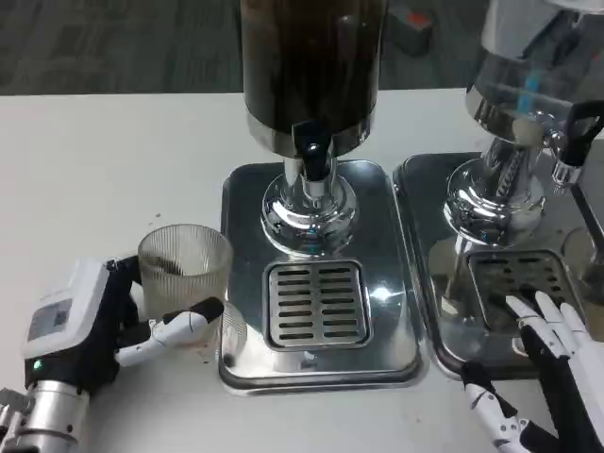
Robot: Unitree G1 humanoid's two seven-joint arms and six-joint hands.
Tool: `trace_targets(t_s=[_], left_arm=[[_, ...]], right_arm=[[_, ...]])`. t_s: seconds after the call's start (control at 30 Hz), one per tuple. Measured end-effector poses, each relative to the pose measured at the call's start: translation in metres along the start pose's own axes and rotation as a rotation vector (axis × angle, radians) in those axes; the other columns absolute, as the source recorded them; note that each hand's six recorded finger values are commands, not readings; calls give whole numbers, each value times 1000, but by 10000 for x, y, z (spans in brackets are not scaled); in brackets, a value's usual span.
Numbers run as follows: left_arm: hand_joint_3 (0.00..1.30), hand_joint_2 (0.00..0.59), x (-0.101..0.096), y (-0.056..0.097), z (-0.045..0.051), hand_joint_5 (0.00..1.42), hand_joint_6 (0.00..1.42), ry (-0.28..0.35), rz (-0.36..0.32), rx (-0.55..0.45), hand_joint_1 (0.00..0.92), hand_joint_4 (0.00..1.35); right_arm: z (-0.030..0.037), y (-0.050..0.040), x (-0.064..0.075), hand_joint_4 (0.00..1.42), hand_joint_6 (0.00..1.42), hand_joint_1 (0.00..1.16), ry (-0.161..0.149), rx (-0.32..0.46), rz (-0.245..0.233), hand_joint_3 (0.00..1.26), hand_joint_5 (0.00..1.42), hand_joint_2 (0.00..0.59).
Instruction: Grasp the cup under the faucet to collect the drink, then remove the cup.
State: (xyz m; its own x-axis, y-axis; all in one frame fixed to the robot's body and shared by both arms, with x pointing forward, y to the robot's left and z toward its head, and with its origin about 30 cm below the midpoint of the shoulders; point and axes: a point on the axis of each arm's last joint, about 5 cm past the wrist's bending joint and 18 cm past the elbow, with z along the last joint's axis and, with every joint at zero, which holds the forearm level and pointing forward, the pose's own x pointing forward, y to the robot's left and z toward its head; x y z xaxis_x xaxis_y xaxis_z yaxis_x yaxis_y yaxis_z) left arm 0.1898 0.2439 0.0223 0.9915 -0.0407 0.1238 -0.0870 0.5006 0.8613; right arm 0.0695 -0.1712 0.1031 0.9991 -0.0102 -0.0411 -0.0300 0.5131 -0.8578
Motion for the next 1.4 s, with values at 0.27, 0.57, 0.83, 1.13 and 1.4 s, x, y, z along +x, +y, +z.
trace_targets(t_s=[0.27, 0.57, 0.83, 1.13, 1.4], left_arm=[[638, 136, -18, 16, -21, 1050, 1424, 11, 47, -14, 274, 755], [639, 135, -57, 33, -18, 1050, 1424, -2, 108, -42, 278, 755], [639, 135, -16, 50, 51, 1050, 1424, -55, 136, -68, 279, 757], [639, 135, 17, -14, 157, 1050, 1424, -88, 141, -102, 280, 763], [640, 132, 51, -78, 252, 1050, 1424, -127, 101, -123, 277, 764]], right_arm=[[-1, 2, 27, 53, 216, 227, -6, 2, -4, 156, 26, 403], [-2, 3, 36, 53, 216, 227, -8, 5, -5, 156, 26, 403], [0, 4, 42, 53, 216, 227, -9, 6, -6, 156, 26, 403], [1, 14, 24, 54, 216, 227, 0, 12, -2, 156, 26, 401], [12, 29, 9, 54, 216, 224, 9, 24, -2, 156, 31, 395]])
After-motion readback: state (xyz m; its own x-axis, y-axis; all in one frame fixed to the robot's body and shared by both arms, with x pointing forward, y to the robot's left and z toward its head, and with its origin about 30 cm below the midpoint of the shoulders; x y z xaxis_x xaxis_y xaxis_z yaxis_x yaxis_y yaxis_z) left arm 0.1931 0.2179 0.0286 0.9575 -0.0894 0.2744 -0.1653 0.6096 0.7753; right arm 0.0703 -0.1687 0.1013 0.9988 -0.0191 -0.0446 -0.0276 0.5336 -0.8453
